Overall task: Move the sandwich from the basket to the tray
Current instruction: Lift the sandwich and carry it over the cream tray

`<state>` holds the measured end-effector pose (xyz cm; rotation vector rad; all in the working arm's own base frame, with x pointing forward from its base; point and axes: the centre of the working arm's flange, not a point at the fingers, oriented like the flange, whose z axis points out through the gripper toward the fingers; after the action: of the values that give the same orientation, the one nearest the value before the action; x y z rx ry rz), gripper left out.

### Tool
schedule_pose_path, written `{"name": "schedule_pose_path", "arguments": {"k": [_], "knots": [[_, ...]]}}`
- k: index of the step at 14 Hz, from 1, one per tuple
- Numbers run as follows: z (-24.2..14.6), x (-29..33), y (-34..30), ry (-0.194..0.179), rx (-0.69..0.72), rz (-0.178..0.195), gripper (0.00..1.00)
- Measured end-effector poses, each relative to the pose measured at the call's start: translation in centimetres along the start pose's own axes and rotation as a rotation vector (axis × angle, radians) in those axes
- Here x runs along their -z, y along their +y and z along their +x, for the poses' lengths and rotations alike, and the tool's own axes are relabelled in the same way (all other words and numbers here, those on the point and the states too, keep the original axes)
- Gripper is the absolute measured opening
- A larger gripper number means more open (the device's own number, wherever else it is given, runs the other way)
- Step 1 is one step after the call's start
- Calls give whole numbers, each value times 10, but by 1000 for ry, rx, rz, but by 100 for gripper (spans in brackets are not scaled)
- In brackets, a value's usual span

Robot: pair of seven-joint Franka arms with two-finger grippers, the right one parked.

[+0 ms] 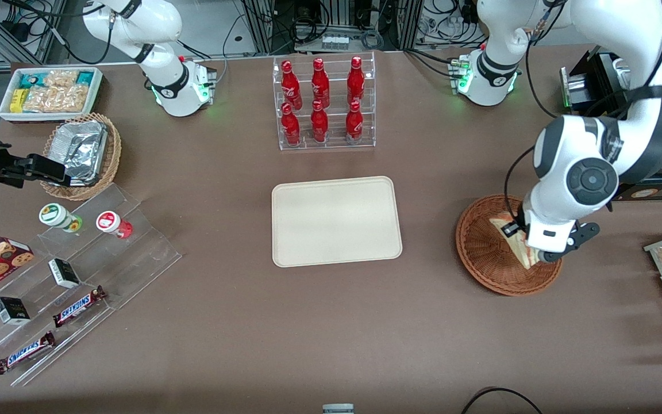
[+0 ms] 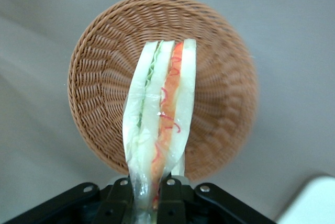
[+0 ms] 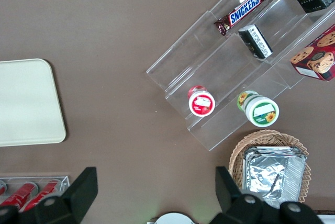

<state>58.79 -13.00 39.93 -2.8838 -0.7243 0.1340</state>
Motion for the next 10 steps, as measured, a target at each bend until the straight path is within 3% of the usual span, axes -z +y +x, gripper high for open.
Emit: {"name": "schedule_pose_path", "arguments": {"k": [5,10], "knots": [[-91,64,97,68,-209,-24,15],[-169,46,190,25,-359,-55,15]]}}
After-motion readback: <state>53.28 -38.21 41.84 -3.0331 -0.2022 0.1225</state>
